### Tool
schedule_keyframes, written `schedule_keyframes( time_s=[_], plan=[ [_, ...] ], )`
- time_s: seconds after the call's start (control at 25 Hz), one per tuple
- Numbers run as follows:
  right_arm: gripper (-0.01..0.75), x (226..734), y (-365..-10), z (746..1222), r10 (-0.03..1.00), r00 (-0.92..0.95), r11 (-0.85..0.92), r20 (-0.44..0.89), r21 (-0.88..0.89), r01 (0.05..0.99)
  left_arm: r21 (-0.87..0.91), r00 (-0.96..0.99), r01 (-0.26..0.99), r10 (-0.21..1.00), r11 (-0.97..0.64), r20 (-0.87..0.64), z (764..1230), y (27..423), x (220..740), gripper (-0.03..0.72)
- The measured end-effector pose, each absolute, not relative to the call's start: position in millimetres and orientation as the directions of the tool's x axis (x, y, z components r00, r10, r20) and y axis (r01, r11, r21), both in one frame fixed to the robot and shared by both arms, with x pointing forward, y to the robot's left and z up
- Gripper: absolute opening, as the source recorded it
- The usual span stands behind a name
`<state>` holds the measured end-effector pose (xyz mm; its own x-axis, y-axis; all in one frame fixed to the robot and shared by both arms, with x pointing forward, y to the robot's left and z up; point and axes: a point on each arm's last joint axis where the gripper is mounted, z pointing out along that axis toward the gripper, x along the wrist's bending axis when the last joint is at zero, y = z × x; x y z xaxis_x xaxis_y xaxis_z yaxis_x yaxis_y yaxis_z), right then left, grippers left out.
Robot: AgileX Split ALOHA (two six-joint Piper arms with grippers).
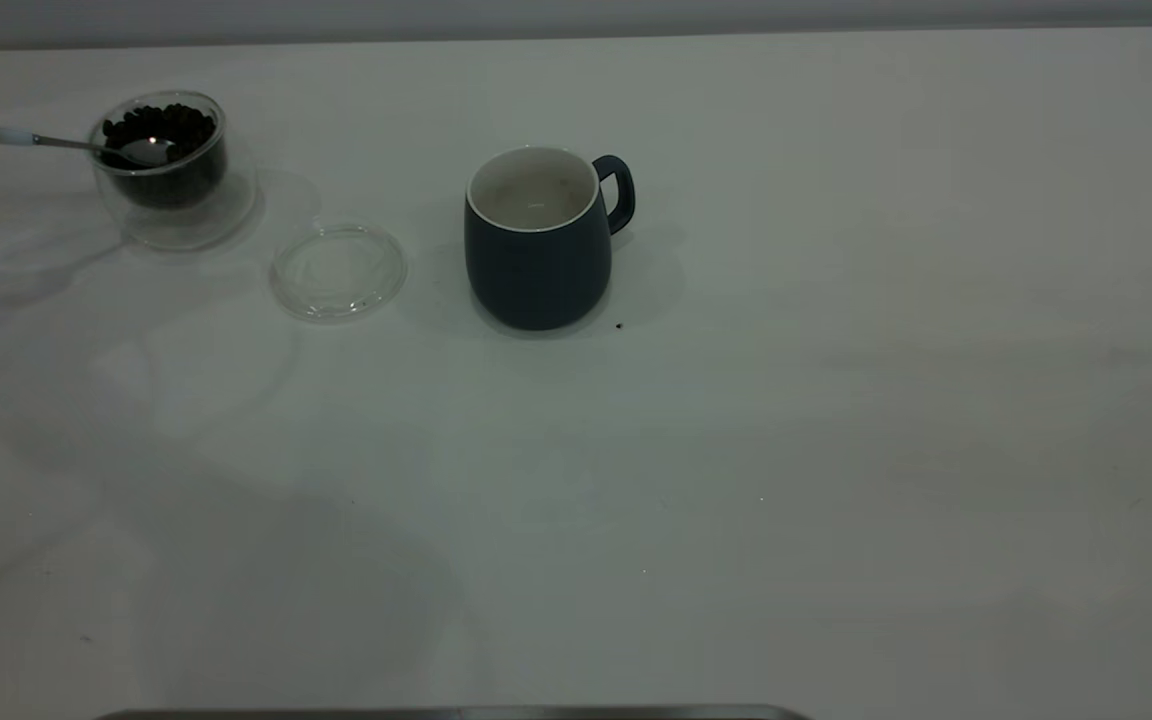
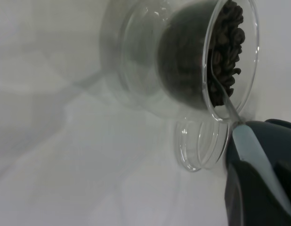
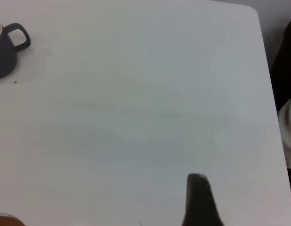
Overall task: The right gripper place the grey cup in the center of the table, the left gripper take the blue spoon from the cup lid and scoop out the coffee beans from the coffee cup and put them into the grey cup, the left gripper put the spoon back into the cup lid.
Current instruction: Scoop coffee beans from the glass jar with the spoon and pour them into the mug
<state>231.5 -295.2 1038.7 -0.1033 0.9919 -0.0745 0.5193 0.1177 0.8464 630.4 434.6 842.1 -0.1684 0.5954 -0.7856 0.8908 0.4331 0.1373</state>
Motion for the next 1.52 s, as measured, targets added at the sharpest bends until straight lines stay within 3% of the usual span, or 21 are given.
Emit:
schedule_keyframes(
  time_s=[0.36,1.0,1.52],
  plan=[
    [0.459,232,-295,1039,0.992,-0.103,0.118,-0.074,0.846,0.519,0.086,-0.186,0.87,0.484,0.486,-0.855,819,429,633,0.131],
    [0.459,232,-295,1039,0.992,-0.103,0.118,-0.074,0.846,0.519,0.102,-0.137,0.857,0.414,0.505,-0.9,823,460,615,0.131],
    [0.459,232,-295,1039,0.992,-0.103,0.118,-0.074,0.846,0.519,0.096,-0.113,0.868,0.382,0.488,-0.917,810,462,609,0.131]
  ],
)
